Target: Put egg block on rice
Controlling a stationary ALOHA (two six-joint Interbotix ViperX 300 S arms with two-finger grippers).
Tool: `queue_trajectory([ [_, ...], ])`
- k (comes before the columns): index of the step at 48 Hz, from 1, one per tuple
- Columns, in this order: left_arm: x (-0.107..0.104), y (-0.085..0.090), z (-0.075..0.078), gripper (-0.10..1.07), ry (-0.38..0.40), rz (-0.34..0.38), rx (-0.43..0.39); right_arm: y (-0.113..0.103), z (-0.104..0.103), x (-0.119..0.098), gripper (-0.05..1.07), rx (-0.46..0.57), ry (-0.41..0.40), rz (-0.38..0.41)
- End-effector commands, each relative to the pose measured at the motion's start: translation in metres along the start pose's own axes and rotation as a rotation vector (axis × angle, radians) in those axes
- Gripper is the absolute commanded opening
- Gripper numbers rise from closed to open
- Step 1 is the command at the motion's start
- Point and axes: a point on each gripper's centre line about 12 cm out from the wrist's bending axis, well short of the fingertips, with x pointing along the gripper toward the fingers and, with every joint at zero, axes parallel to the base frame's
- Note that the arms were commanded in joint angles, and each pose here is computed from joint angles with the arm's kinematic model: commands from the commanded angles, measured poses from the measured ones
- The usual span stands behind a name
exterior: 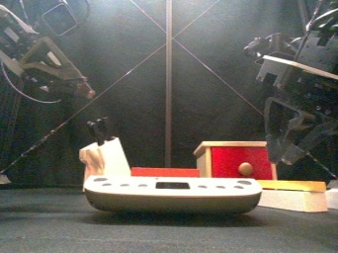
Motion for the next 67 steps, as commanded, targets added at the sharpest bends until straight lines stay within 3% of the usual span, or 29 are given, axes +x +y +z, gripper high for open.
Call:
queue_trajectory([
  [1, 0.0, 0.0, 0.007, 0.74, -0.023, -0.001, 0.0, 0.002, 0.007, -0.007, 0.6, 0.028, 0.011, 0.031],
  [15, 0.0, -0.001, 0.007, 0.74, -0.023, -0.002, -0.001, 0.002, 0.002, -0.001, 0.42, 0.014, 0.023, 0.029],
  [38, 0.001, -0.001, 0.006, 0.74, -0.023, -0.002, 0.002, 0.001, -0.006, 0.021, 0.42, 0.017, 0.091, 0.04],
  [52, 0.0, 0.0, 0.007, 0.74, -0.023, -0.001, 0.001, 0.001, 0.02, 0.003, 0.42, 0.023, 0.01, 0.076],
  [67, 0.0, 0.0, 0.007, 0.74, -0.025, -0.001, 0.001, -0.008, 0.053, -0.021, 0.42, 0.025, -0.08, 0.186],
])
